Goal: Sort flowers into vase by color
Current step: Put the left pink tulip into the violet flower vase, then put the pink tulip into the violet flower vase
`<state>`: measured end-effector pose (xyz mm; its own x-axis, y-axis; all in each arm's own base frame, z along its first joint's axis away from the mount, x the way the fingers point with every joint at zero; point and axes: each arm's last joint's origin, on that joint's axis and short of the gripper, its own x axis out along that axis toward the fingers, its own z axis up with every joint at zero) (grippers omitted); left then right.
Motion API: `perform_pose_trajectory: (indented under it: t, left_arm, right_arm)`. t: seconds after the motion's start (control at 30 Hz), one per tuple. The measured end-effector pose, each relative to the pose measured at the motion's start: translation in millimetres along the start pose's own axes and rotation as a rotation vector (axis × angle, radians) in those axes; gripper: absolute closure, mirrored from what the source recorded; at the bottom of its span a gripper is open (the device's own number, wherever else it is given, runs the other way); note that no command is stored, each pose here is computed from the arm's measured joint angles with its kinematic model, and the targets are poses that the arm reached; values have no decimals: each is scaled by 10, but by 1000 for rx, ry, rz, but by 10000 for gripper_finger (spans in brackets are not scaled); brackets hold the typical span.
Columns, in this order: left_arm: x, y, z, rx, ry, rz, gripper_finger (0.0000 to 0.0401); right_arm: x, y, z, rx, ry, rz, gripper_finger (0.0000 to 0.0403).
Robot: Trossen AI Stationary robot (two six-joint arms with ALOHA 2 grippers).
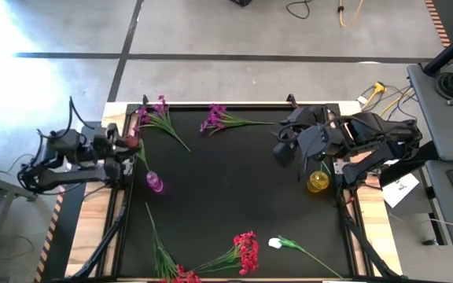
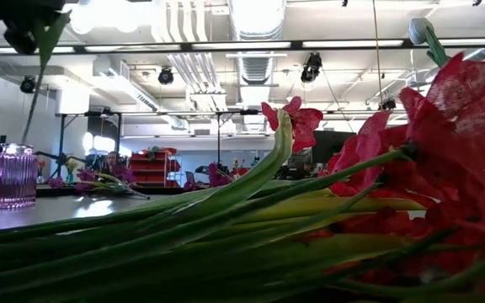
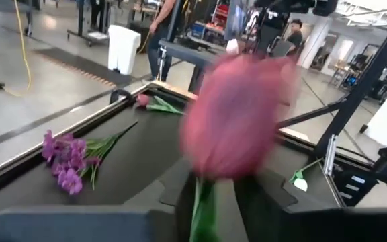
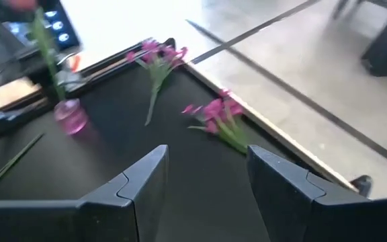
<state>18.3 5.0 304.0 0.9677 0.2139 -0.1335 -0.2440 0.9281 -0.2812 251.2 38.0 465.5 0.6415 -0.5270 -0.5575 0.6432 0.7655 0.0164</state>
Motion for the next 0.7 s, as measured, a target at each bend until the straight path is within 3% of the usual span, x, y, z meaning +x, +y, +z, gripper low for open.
perform_pose_trajectory:
  t: [0.23,0.47,0.7]
  left_arm:
    - [-59,-30,116,-68,119,42,252]
    - [-60,-88,249,-171,277,57,192]
    - [-80,-145,411,-177,461,107,138]
  right_arm:
    - [111,-139,73,76,-4,-77,209]
    - [269,-380,117,126,94,-135,209]
    - [388,-575,187,220,113,-190,209]
